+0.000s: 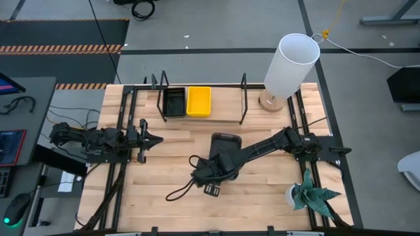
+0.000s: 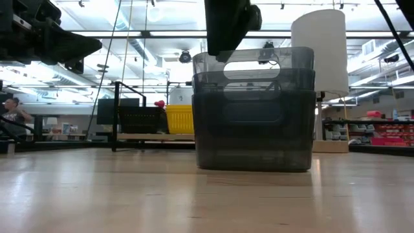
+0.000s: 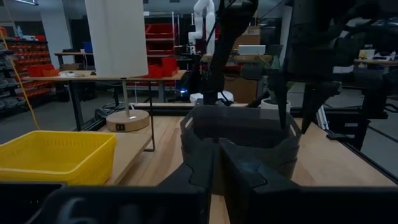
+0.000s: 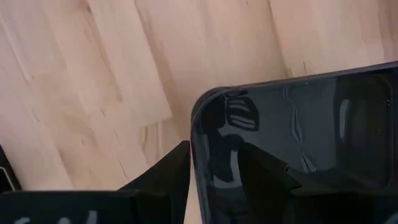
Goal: Stack baskets on shelf by color
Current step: Put the stacked gray transparent bin on the shelf
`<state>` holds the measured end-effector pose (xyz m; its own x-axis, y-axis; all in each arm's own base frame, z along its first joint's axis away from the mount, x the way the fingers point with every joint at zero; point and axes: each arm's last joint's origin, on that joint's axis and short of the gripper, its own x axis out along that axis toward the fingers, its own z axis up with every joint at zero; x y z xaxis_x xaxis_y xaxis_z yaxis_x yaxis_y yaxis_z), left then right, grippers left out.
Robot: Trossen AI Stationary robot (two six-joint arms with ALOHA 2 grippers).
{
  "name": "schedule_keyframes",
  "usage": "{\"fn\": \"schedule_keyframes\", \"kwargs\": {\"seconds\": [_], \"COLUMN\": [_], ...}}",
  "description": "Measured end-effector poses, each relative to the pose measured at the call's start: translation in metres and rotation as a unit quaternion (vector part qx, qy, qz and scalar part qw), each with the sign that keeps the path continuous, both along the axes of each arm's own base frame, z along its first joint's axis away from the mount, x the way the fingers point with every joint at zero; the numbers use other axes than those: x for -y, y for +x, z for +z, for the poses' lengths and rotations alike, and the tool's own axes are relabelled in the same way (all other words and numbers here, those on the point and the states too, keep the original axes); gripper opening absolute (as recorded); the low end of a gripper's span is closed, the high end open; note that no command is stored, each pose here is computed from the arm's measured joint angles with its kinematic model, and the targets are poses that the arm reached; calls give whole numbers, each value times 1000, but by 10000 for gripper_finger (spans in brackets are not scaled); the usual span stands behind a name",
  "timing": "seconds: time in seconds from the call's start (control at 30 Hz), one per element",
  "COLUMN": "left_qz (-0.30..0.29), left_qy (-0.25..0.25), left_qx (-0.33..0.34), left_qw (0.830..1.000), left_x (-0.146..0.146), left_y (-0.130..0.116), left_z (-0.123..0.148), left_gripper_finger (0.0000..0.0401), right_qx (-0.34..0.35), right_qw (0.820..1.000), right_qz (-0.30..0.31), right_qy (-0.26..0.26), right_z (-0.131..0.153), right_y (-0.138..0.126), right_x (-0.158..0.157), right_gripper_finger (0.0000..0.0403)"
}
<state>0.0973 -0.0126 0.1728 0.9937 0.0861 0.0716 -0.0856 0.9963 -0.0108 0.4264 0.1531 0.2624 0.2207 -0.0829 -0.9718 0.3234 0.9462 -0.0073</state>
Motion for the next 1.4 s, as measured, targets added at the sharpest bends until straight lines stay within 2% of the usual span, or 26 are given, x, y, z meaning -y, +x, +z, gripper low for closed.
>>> {"fn": "schedule_keyframes", "kwargs": {"seconds": [0.23, 0.53, 0.73, 0.87, 1.07, 1.4], "left_qz": [0, 0, 0, 0, 0, 0], "left_qy": [0, 0, 0, 0, 0, 0], "left_qx": [0, 1, -1, -1, -1, -1], "left_qw": [1000, 1000, 1000, 1000, 1000, 1000], "left_x": [0, 0, 0, 0, 0, 0], "left_y": [0, 0, 0, 0, 0, 0], "left_z": [0, 0, 0, 0, 0, 0], "left_gripper_finger": [39, 28, 38, 40, 32, 35], "right_qx": [-6, -54, -85, -86, -108, -131], "right_qw": [1000, 998, 996, 996, 992, 988], "right_qz": [16, 14, 10, 23, 60, 69], "right_qy": [-4, -9, -17, -23, -35, -42], "right_z": [-5, -53, -66, -65, -65, -56], "right_y": [-1, -3, -7, -7, -9, -8], "right_x": [-7, -9, -3, -1, 4, 17], "right_gripper_finger": [139, 139, 135, 109, 20, 16]}}
